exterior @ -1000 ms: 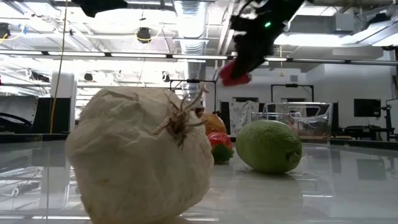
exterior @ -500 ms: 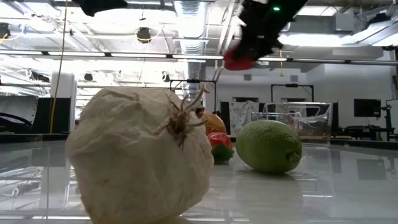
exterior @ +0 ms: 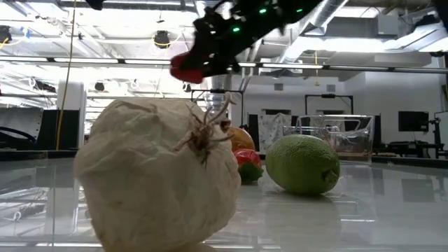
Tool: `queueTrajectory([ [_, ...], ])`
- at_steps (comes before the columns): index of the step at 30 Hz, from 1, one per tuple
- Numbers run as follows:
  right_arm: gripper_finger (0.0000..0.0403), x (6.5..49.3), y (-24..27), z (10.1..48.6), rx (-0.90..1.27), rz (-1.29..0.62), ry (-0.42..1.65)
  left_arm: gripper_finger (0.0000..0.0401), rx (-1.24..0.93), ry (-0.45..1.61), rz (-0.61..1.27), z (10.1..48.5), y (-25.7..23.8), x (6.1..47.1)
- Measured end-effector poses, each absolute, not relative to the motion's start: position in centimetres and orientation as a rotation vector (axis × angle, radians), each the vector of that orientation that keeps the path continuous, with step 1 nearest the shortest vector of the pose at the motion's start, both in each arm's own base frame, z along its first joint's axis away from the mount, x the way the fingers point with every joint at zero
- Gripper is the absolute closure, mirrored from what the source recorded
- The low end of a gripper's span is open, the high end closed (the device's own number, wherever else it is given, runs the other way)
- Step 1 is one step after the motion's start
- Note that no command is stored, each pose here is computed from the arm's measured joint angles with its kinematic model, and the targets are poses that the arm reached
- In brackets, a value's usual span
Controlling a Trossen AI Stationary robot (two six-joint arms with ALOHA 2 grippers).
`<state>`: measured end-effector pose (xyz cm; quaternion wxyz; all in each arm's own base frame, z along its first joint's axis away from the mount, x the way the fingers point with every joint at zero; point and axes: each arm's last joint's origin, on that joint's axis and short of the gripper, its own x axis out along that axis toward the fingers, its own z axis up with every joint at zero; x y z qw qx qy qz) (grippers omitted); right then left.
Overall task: Sort produce into baskets
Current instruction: Put the bell pepper into the left transparent bin, then put the apple into the right transparent bin
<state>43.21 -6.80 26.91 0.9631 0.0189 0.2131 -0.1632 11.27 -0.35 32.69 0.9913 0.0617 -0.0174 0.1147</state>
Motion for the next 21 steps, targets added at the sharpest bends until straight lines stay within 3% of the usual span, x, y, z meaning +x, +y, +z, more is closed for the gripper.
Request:
queueTrajectory([
  [11,0.003,49.2,-11.2,25.8,0.041,-0.255,0.45,0.0145,0.103,-0.068,0.156,32.9,-0.4,9.6],
  [21,0.0007,46.9,-10.5,28.1,0.042,-0.237,0.621,0.0145,0.124,-0.033,0.253,32.6,-0.1,9.5],
])
